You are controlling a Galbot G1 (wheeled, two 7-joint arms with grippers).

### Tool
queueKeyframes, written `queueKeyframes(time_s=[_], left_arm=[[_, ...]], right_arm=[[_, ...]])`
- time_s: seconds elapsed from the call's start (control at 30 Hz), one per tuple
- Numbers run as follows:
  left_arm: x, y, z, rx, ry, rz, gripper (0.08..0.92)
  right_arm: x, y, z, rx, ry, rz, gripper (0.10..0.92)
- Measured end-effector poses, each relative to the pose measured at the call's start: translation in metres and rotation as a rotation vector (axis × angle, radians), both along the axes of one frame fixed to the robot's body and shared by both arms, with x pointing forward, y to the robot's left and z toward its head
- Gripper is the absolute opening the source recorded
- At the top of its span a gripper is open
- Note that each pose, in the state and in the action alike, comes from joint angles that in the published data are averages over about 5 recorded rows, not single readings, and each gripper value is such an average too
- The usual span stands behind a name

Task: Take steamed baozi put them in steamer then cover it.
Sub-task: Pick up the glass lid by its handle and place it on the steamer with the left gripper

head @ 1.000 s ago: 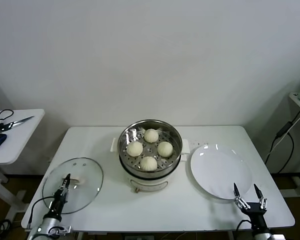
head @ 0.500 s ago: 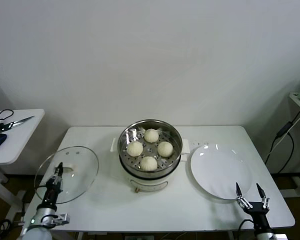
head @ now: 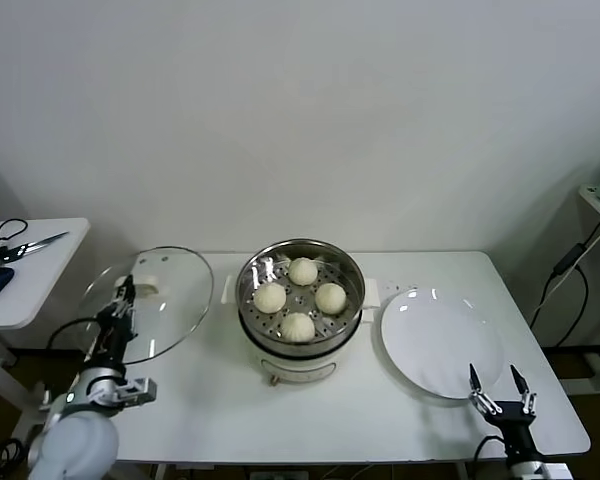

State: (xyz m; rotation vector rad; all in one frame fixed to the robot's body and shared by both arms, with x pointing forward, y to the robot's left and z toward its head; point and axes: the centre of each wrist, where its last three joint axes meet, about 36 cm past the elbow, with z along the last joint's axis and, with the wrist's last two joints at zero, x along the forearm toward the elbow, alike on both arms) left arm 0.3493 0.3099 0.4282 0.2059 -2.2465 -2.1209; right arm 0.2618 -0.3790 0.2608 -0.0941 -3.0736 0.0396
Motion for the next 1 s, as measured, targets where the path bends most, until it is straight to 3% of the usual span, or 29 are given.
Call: queueKeyframes(time_s=[0.33,0.67,1.0], left_arm=[[0.005,-0.081,0.026,0.005,0.009,-0.042,0.133],[0.011,-0.177,0.026,-0.03,0.028,-0.099,0.133],[0.034,-0.253,0.023,-0.063,0.022,-0.12,0.133]], right_arm=[[0.012,0.003,0.0,-0.017,0.005,0.012,0.823],[0.02,0.006,-0.004,-0.023,0.012,0.024,0.823],[0.018,0.007,-0.009,-0.023,0.018,0.023,0.823]])
